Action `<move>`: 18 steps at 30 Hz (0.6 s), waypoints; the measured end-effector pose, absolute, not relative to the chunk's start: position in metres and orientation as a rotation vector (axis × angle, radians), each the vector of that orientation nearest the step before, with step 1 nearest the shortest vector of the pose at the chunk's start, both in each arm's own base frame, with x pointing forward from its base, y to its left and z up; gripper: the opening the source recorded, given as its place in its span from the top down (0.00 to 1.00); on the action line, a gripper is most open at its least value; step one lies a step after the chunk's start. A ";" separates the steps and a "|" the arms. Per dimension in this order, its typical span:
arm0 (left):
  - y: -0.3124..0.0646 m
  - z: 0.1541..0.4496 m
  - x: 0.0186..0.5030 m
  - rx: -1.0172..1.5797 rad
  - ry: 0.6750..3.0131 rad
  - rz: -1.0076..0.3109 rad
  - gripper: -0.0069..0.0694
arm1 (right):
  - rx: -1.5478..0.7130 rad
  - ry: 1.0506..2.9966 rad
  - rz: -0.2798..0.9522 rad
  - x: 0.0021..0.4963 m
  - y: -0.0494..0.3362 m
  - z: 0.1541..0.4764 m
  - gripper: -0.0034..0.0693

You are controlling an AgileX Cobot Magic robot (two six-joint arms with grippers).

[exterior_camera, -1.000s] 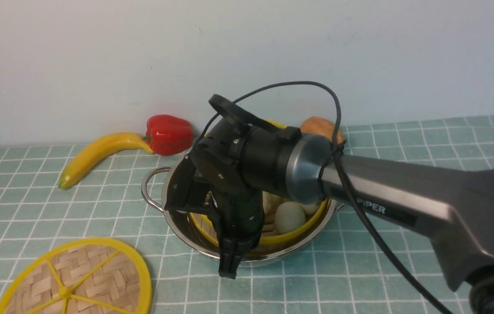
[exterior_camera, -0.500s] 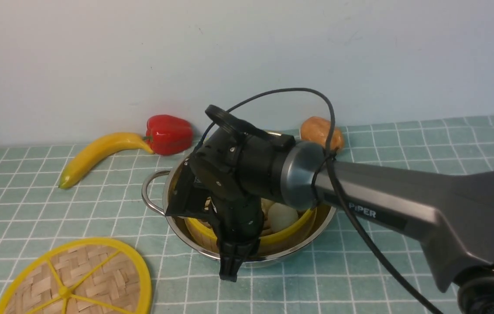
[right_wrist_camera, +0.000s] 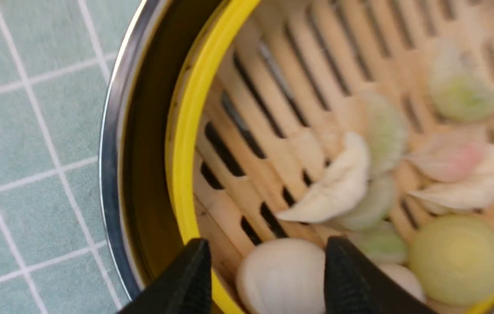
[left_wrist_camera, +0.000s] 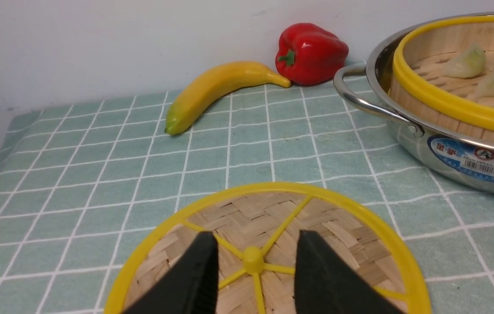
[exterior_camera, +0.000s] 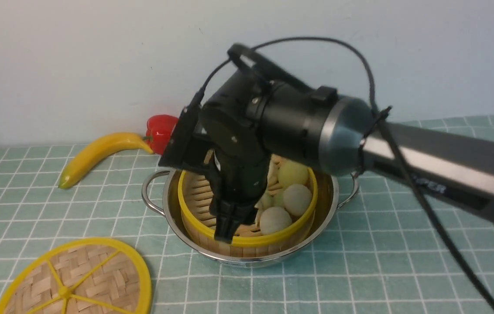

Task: Place the steamer in the pot on the blue tablecloth, and put the lid on the steamer.
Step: 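Place the bamboo steamer basket of food into the steel pot with the right gripper, then grasp the bamboo steamer lid lying on the table by its centre knob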

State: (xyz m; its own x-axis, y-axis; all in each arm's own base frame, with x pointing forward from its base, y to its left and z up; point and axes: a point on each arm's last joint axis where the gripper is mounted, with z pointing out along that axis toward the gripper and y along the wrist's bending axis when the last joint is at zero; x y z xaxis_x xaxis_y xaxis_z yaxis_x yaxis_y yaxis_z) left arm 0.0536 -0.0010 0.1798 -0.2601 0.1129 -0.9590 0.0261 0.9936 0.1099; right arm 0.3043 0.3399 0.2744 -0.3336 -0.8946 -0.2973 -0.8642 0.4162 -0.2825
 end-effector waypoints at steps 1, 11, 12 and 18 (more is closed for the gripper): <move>-0.001 0.180 0.054 0.101 1.833 0.083 0.59 | -1.485 2.258 -0.094 0.302 0.337 0.284 0.45; -0.001 0.180 0.054 0.101 1.833 0.083 0.59 | -1.165 2.135 0.004 0.268 0.289 0.399 0.62; -0.001 0.180 0.054 0.101 1.833 0.083 0.59 | -1.130 2.130 0.017 0.265 0.284 0.407 0.69; -0.001 0.180 0.054 0.101 1.833 0.083 0.59 | -0.824 2.056 0.162 0.226 0.232 0.480 0.97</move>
State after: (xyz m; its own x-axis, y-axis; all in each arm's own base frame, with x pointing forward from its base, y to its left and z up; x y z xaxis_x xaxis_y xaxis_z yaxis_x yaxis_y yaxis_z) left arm 0.0536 -0.0010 0.1798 -0.2601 0.1129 -0.9590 0.0261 0.9936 0.1099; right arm 0.2255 0.2324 0.4798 -0.3840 -0.4931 -0.7806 -0.6096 0.7704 -0.1868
